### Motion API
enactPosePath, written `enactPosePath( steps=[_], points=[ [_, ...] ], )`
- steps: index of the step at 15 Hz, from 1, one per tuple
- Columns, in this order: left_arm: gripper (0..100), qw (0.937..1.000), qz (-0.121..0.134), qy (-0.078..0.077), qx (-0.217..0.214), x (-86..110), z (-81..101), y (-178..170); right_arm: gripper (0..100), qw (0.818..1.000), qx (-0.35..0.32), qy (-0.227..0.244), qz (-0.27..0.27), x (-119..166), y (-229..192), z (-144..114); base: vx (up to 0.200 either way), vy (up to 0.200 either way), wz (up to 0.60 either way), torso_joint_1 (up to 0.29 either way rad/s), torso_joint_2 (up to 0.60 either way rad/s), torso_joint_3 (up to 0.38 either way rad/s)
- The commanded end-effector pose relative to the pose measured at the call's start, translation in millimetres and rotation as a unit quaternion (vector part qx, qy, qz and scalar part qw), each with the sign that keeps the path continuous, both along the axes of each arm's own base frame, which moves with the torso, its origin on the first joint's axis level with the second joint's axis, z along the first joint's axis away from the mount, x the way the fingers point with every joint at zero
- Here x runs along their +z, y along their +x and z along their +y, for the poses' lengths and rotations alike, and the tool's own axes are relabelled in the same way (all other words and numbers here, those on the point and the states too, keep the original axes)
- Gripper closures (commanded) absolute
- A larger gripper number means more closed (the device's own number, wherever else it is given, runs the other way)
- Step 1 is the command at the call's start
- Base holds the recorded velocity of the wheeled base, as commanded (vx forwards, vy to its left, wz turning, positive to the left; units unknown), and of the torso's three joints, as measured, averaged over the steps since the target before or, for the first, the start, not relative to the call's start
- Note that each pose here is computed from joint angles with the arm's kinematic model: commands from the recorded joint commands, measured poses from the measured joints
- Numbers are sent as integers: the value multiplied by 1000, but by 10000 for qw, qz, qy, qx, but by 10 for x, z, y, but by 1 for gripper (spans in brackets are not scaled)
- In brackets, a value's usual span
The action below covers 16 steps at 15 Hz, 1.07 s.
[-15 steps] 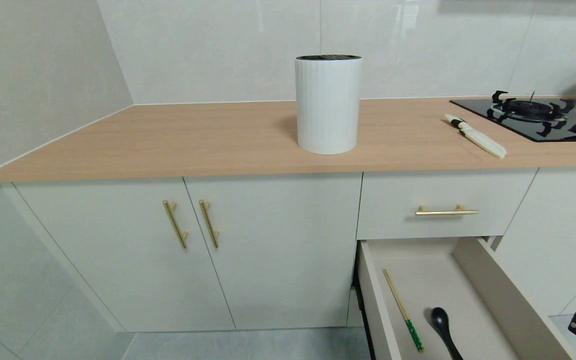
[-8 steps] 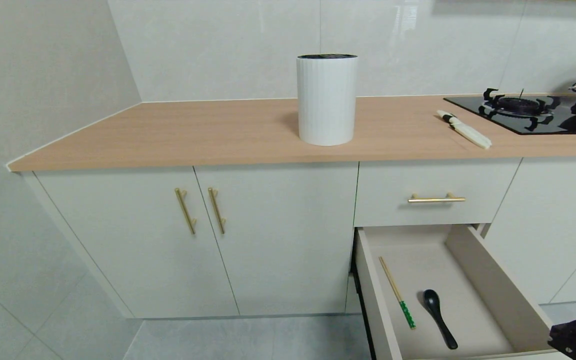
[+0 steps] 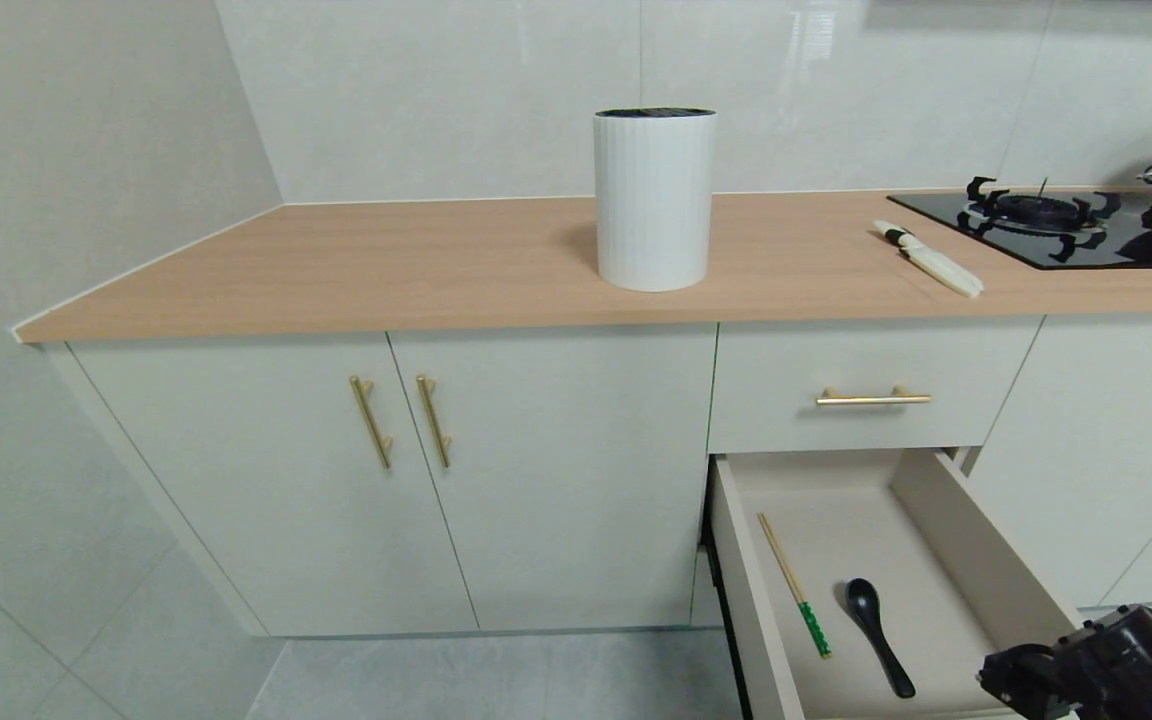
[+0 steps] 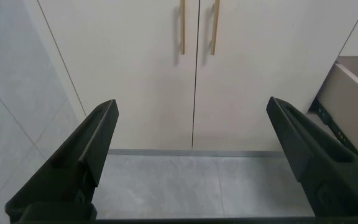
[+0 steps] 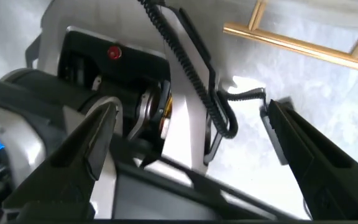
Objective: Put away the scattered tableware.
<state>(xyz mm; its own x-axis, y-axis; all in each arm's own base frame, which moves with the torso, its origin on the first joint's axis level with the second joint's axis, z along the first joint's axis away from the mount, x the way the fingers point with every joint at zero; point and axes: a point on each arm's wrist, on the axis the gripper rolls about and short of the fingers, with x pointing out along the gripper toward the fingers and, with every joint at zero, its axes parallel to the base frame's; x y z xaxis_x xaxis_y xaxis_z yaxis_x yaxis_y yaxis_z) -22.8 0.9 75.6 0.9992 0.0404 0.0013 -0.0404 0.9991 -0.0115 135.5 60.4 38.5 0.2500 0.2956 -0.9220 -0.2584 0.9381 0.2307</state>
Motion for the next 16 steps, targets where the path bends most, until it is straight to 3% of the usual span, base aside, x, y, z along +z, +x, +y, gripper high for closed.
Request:
enactPosePath(
  steps=[1, 4, 7, 16],
  points=[
    [0, 10000, -1, -4, 5, 0, 0, 0, 0, 9991, 9, -200, 381, -188, -48, -14, 0, 0, 0, 0, 0, 0],
    [0, 10000, -1, -4, 5, 0, 0, 0, 0, 9986, -153, -488, -131, -218, -105, -62, 0, 0, 0, 0, 0, 0],
    [0, 10000, -1, -4, 5, 0, 0, 0, 0, 9963, -314, -758, -263, -260, -46, -54, 0, 0, 0, 0, 0, 0],
    [0, 10000, -1, -4, 5, 0, 0, 0, 0, 9930, -735, -672, -641, -537, 189, 32, 0, 0, 0, 0, 0, 0]
  ],
)
